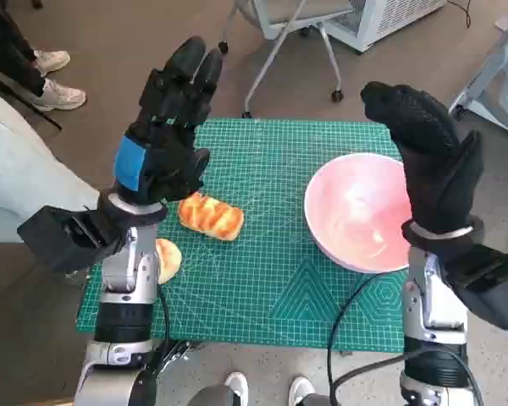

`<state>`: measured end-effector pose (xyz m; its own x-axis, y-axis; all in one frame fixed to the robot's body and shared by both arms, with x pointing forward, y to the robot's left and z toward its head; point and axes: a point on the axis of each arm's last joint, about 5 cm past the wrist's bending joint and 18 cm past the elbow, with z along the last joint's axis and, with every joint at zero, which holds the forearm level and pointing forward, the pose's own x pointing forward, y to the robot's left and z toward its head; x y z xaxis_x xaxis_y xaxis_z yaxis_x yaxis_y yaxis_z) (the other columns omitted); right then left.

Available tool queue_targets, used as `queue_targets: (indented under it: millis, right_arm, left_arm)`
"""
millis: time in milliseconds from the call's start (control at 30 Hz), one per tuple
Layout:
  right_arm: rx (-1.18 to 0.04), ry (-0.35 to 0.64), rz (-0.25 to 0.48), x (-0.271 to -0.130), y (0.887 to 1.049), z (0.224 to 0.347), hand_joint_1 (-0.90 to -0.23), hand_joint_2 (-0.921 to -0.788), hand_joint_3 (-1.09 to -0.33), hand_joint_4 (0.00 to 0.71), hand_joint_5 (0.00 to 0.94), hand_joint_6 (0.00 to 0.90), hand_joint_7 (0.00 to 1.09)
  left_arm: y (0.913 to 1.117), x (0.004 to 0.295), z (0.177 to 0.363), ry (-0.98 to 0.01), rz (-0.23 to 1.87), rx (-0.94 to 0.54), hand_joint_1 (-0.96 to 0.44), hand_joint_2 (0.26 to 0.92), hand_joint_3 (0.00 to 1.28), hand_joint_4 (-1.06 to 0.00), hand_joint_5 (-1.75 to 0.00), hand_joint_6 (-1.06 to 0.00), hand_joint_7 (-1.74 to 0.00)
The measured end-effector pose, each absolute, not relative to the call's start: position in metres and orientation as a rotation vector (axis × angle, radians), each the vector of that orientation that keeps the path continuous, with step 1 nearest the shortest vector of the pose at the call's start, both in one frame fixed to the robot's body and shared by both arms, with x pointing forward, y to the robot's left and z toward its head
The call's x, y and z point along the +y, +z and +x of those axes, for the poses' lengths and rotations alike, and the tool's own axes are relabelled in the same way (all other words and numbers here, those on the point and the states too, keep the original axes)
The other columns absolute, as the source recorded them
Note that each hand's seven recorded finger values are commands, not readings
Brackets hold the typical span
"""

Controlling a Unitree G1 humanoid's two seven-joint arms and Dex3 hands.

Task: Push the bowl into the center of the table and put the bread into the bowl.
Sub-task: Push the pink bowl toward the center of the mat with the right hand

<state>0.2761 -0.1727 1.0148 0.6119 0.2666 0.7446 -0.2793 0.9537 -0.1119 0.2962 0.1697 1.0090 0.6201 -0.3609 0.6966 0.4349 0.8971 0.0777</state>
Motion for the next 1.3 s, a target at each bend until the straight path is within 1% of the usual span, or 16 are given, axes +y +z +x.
queue_targets:
  millis: [633,1033,1133,1167,1300]
  right_arm:
    - [-0.86,0.306,0.013,-0.174,1.014,0.275,-0.655,-0.921,-0.717,0.187,0.007,0.069,0.48]
    - [-0.863,0.293,0.014,-0.177,1.012,0.275,-0.656,-0.921,-0.713,0.191,0.007,0.075,0.48]
    - [-0.863,0.287,0.014,-0.178,1.011,0.275,-0.655,-0.921,-0.708,0.194,0.007,0.079,0.48]
    - [-0.862,0.283,0.014,-0.179,1.011,0.275,-0.655,-0.921,-0.703,0.195,0.006,0.089,0.46]
    - [-0.862,0.264,0.004,-0.186,1.008,0.276,-0.656,-0.921,-0.694,0.195,0.003,0.103,0.43]
  left_arm:
    - [1.009,0.17,0.296,-0.475,-0.096,-0.776,-0.71,0.921,0.48,-0.05,0.0,0.0,-0.37]
    - [1.008,0.17,0.297,-0.499,-0.094,-0.773,-0.7,0.921,0.48,-0.05,0.0,0.0,-0.33]
    - [1.008,0.17,0.297,-0.501,-0.094,-0.772,-0.7,0.921,0.48,-0.05,0.0,0.0,-0.33]
    - [1.008,0.17,0.297,-0.501,-0.093,-0.772,-0.7,0.921,0.48,-0.05,0.0,0.0,-0.33]
    - [1.007,0.17,0.297,-0.502,-0.094,-0.767,-0.7,0.921,0.48,-0.05,0.0,0.0,-0.33]
